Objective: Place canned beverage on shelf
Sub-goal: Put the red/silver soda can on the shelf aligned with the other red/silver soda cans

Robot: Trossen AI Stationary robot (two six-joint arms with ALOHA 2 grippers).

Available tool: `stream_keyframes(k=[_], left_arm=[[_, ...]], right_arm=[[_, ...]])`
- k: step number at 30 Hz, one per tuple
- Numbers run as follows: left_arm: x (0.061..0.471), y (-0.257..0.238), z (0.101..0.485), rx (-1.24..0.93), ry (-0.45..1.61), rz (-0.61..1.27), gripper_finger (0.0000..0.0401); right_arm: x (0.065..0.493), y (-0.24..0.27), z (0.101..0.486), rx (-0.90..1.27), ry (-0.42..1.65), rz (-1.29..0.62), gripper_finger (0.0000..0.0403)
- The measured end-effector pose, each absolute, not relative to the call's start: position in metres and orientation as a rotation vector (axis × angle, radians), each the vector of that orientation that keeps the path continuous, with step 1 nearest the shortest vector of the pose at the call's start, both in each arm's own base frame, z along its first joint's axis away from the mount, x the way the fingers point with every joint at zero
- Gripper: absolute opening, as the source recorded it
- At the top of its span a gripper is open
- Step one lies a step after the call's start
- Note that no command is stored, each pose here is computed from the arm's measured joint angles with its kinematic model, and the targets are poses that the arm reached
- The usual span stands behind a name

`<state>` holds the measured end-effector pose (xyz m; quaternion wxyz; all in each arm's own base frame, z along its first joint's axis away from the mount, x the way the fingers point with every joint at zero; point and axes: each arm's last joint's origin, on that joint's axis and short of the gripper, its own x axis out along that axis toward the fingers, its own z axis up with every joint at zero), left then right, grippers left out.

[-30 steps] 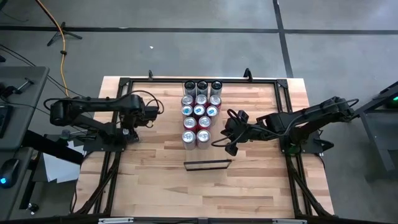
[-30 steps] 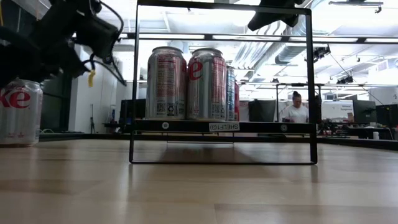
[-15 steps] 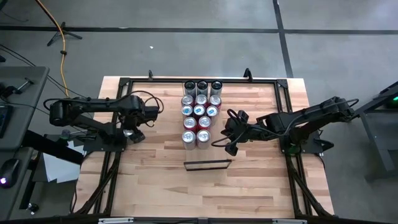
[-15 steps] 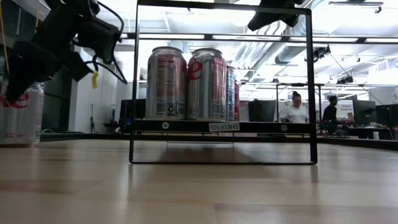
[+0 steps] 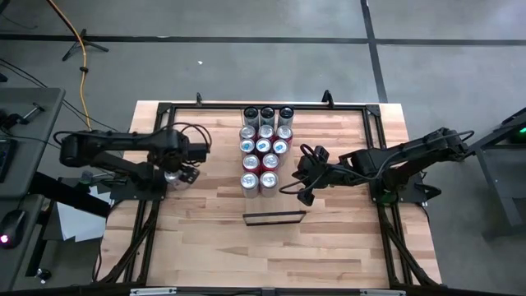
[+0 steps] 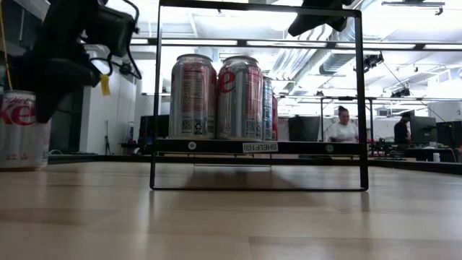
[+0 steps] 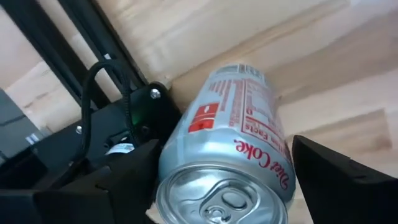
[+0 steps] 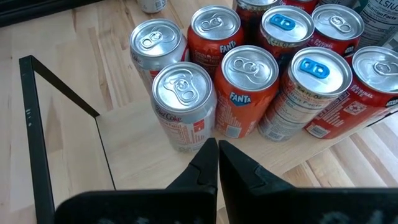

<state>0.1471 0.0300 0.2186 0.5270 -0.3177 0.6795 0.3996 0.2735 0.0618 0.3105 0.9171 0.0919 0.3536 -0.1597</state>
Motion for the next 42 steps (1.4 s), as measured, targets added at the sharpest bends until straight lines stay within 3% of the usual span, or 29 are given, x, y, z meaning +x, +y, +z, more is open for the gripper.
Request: stream_keyframes(k=[18, 28, 37, 42], left_arm=[[0.153, -0.003, 0.220, -0.873, 1.445, 1.108, 0.0305], [0.170, -0.022, 0.219, -0.910, 1.323, 0.931, 0.0305], [0.191, -0.027, 0.222, -0.830, 1.214, 0.635, 0.0305], [0.193, -0.028, 0.234, -0.741, 1.257, 0.509, 0.0305]], right_arm=[[0.273, 0.062, 0.310, 0.160, 0.734, -0.317, 0.0000], [0.273, 0.062, 0.310, 0.141, 0.737, -0.310, 0.0000], [0.274, 0.061, 0.310, 0.136, 0.738, -0.309, 0.0000], [0.274, 0.061, 0.310, 0.136, 0.738, -0.309, 0.0000]])
